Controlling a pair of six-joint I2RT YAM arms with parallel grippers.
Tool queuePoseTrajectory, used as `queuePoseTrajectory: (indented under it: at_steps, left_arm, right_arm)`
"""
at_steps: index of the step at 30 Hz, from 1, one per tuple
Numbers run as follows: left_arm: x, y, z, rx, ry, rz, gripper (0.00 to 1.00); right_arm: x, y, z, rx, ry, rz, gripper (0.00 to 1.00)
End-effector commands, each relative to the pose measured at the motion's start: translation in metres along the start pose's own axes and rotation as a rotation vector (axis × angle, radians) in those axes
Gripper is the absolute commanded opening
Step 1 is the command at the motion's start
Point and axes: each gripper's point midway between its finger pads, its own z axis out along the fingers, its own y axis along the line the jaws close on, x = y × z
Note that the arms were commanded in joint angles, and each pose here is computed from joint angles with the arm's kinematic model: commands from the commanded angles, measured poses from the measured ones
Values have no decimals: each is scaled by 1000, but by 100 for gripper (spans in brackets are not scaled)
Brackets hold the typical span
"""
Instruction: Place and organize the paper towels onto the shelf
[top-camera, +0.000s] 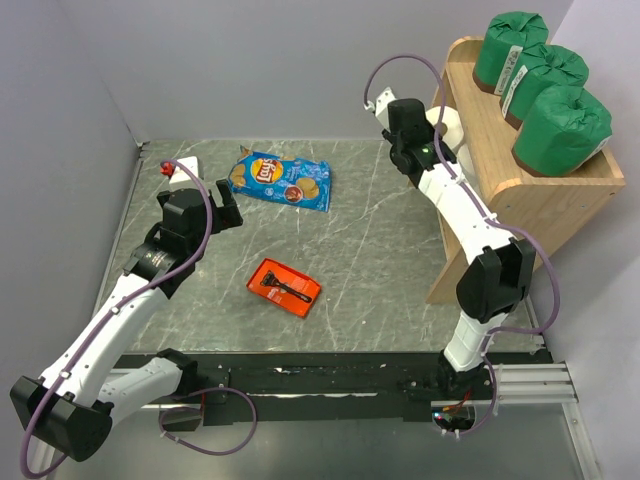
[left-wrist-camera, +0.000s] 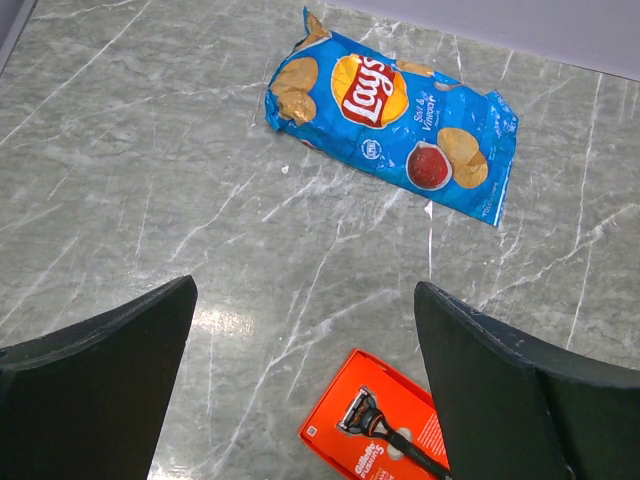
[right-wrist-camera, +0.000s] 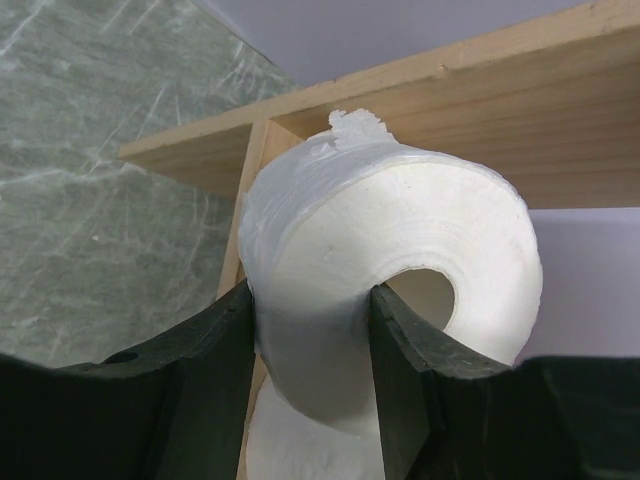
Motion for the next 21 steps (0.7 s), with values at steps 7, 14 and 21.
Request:
queuePoseTrajectory:
  at_steps: [7, 14, 21]
  left_arm:
    - [-15, -6, -3, 20, -41, -28, 96]
    - [-14, -6, -3, 22, -37, -25, 96]
    - [-14, -6, -3, 20, -38, -25, 97]
  right_arm:
    - [3, -51, -3, 182, 52, 86, 51]
    - [-5, -61, -13, 211, 25, 93, 67]
    - [-14, -62, -21, 198, -17, 111, 63]
